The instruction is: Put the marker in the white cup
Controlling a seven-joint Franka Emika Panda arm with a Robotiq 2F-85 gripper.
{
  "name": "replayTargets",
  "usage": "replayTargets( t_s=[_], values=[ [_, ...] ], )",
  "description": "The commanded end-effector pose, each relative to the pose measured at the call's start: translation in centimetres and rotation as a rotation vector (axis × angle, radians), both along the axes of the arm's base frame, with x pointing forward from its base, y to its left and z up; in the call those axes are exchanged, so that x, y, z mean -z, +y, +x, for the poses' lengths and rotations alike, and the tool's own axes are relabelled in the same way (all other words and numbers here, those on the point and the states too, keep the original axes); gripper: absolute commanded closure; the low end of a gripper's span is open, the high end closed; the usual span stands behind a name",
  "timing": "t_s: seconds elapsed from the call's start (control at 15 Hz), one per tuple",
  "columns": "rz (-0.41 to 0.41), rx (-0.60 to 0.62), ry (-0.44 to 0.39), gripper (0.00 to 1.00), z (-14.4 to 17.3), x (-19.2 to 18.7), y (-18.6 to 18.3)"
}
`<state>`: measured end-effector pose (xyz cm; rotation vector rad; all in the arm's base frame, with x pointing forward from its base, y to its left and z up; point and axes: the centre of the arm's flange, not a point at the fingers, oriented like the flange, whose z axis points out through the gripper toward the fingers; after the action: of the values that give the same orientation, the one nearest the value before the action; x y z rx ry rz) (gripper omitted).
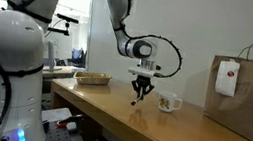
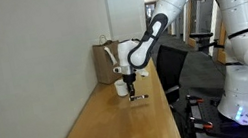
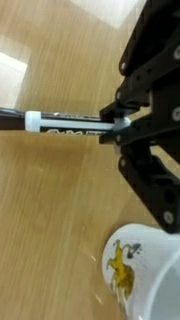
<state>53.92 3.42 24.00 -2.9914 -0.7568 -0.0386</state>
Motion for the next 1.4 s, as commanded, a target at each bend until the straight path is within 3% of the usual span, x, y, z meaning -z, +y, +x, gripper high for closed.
replayTargets(
  t_s=[0.0, 0.67, 1.0, 1.33],
  values=[
    [0.126, -0.062, -0.107, 0.95, -1.1, -3.4, -1.2],
    [0.359, -0.450, -0.480, 0.95, -4.7, -11.2, -8.8],
    [0.528, -0.600, -0.643, 0.95, -4.7, -11.0, -14.7],
    [0.701, -0.715, -0.784, 0.95, -3.3, -10.0, -17.6]
  ],
)
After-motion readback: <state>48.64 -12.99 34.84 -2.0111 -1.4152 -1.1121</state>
